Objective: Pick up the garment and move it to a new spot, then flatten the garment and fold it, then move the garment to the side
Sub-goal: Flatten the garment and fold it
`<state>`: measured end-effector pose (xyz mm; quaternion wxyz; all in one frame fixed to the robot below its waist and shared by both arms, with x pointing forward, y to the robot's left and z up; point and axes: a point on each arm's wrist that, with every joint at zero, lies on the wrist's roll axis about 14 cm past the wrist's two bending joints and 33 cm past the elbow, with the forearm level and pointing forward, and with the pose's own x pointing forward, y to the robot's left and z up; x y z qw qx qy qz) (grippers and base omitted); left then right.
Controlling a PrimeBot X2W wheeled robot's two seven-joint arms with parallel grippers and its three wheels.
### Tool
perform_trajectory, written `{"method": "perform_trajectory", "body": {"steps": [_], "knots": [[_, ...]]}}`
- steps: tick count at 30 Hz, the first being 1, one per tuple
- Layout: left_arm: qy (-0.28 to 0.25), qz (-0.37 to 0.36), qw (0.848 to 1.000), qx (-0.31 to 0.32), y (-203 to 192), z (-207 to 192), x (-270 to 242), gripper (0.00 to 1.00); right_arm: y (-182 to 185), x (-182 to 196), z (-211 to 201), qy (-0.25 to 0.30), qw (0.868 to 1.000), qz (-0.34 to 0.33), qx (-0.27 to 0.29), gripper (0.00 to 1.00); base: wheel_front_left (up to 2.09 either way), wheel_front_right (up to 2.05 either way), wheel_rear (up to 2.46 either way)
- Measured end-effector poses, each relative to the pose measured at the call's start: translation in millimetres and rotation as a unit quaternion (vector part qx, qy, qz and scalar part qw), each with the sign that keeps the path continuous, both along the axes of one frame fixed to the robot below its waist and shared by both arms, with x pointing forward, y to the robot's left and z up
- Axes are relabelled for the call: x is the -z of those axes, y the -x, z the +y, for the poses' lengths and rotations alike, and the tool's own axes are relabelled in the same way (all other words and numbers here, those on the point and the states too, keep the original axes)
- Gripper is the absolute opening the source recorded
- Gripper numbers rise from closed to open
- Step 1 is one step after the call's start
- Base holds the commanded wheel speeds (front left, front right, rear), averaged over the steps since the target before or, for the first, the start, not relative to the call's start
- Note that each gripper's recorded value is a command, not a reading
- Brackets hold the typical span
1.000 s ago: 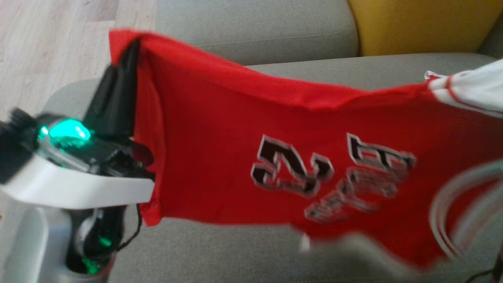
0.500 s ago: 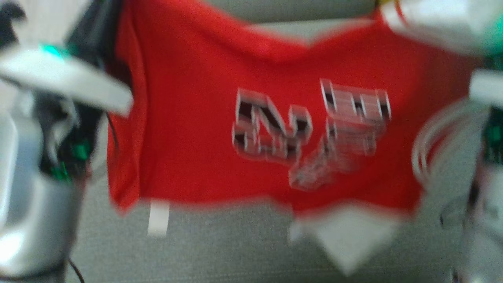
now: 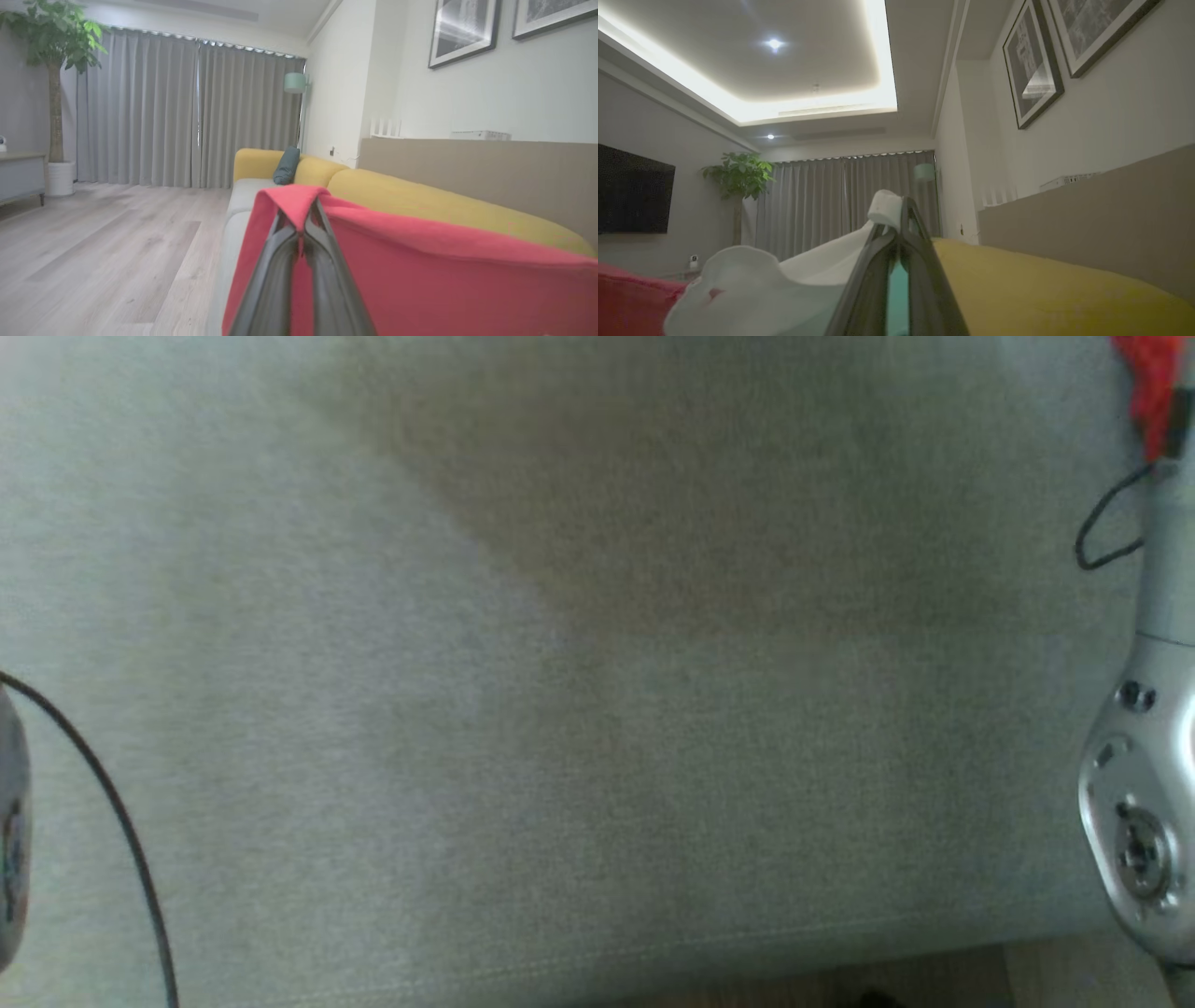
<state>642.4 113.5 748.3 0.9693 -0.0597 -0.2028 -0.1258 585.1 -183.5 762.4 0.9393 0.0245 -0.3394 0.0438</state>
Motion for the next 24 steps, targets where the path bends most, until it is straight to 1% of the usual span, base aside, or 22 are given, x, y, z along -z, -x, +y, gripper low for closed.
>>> {"method": "perform_trajectory", "body": {"steps": [1, 3, 6, 8, 10, 12, 14, 20, 24], "knots": [[0.003, 0.008, 1.000, -0.003, -10, 0, 12, 0.00, -9, 17, 2, 0.001, 1.000, 0.020, -0.005, 0.00, 0.00, 0.00, 0.00], [0.008, 0.041, 0.999, -0.003, -30, 0, 52, 0.00, -24, 51, 10, 0.007, 0.998, 0.056, -0.019, 0.00, 0.00, 0.00, 0.00], [0.021, 0.117, 0.993, -0.002, -50, 1, 139, 0.00, -38, 117, 20, 0.009, 0.992, 0.120, -0.036, 0.00, 0.00, 0.00, 0.00], [0.026, 0.172, 0.985, 0.003, -50, 2, 204, 0.00, -39, 168, 21, 0.000, 0.985, 0.170, -0.042, 0.00, 0.00, 0.00, 0.00], [0.038, 0.221, 0.974, 0.008, -42, 0, 261, 0.00, -33, 212, 20, -0.008, 0.976, 0.213, -0.043, 0.00, 0.00, 0.00, 0.00], [0.054, 0.255, 0.965, 0.013, -29, -2, 299, 0.00, -24, 242, 21, -0.013, 0.970, 0.239, -0.044, 0.00, 0.00, 0.00, 0.00], [0.070, 0.271, 0.960, 0.016, -18, -2, 315, 0.00, -13, 255, 22, -0.019, 0.967, 0.251, -0.046, 0.00, 0.00, 0.00, 0.00], [0.115, 0.259, 0.959, 0.019, 6, 4, 302, 0.00, 21, 245, 15, -0.036, 0.971, 0.233, -0.036, 0.00, 0.00, 0.00, 0.00], [0.125, 0.273, 0.954, 0.025, 39, 3, 308, 0.00, 54, 252, 7, -0.048, 0.968, 0.246, -0.024, 0.00, 0.00, 0.00, 0.00]]}}
